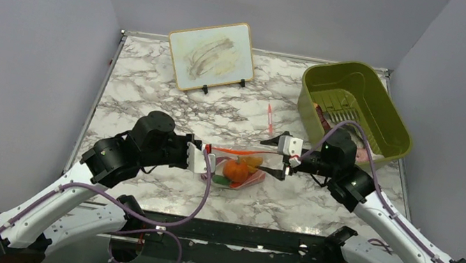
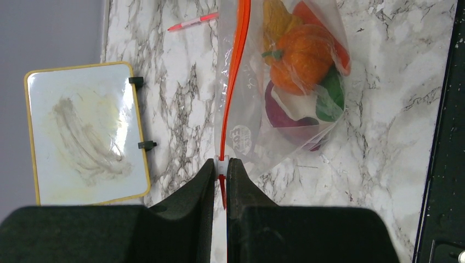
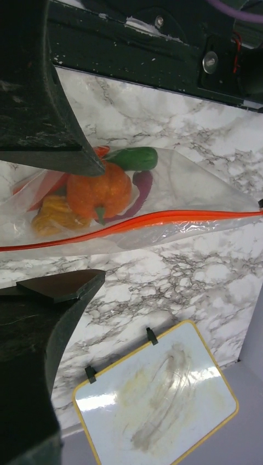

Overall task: Place the food in the zip-top bag and seal the zipper
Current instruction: Zip the zipper food storage bag at the center of the board, then place the zipper food storage bag at the center of the board.

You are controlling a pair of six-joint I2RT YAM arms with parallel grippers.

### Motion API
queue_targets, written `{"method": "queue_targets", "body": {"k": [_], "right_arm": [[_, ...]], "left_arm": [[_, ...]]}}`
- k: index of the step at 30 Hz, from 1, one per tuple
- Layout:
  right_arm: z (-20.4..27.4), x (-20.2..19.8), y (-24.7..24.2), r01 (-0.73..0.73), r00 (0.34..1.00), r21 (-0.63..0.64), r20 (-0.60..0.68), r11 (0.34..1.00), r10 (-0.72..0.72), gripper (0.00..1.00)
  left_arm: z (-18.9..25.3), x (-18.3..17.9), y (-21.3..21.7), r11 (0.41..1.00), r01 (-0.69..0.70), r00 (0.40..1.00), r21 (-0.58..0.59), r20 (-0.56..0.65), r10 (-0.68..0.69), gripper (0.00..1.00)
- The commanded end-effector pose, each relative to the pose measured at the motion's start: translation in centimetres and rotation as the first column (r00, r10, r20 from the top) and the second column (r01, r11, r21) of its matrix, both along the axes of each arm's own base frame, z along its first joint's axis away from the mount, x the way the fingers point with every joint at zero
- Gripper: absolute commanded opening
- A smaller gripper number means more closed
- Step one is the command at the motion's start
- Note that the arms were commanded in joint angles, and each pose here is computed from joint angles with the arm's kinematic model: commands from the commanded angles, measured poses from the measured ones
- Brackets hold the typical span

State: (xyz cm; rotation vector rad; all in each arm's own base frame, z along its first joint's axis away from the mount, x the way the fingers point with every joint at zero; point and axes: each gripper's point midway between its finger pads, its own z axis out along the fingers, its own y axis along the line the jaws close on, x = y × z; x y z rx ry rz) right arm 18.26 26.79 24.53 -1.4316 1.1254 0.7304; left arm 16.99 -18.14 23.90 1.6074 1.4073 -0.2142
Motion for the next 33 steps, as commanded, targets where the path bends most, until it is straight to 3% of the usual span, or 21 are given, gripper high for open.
{"method": "queue_targets", "body": {"k": [1, 3, 7, 8, 14, 19, 25, 29, 33], "right_arm": [[0.2, 1.6, 0.0, 0.044, 0.998, -0.033, 0.044, 0.998, -0.043, 0.61], [-0.1, 2.7, -0.2, 0.1, 0.994, -0.047, 0.045, 0.994, -0.098, 0.49], [-0.5, 4.4, -1.3, 0.211, 0.976, -0.065, 0.075, 0.975, -0.206, 0.04], [-0.3, 4.9, -1.8, 0.256, 0.965, -0.061, 0.074, 0.965, -0.252, 0.01], [1.3, 6.7, -5.5, 0.498, 0.865, -0.017, 0.072, 0.867, -0.496, 0.01], [1.5, 6.0, -6.1, 0.513, 0.857, -0.006, 0.056, 0.859, -0.512, 0.01], [1.7, 3.8, -4.7, 0.382, 0.924, -0.006, 0.031, 0.924, -0.382, 0.01], [1.0, -1.0, -2.7, 0.112, 0.992, -0.06, -0.058, 0.992, -0.115, 0.01], [1.3, -5.8, -2.1, -0.117, 0.974, -0.054, -0.201, 0.992, 0.104, 0.01]], "left_arm": [[2.7, -0.1, -0.8, 0.997, 0.038, 0.998, -0.069, 0.043, -0.035, 0.0], [2.6, -0.1, -0.8, 0.997, 0.038, 0.998, -0.066, 0.043, -0.035, 0.0], [2.5, -0.1, -0.8, 0.997, 0.035, 0.999, -0.065, 0.039, -0.033, 0.0], [2.5, -0.1, -0.8, 0.997, 0.031, 0.999, -0.066, 0.039, -0.029, 0.0], [2.7, 0.4, 1.5, 0.998, -0.061, 0.995, -0.029, 0.078, 0.063, 0.0], [2.5, 0.1, 2.5, 0.995, -0.091, 0.992, -0.03, 0.083, 0.093, 0.0], [2.8, -0.4, 2.5, 0.996, -0.08, 0.994, -0.04, 0.073, 0.082, 0.0], [2.8, -2.6, 2.9, 1.0, 0.003, 0.999, -0.015, 0.037, -0.002, 0.0], [3.9, -4.9, 3.4, 0.998, 0.048, 0.999, -0.047, -0.002, -0.048, 0.0]]}}
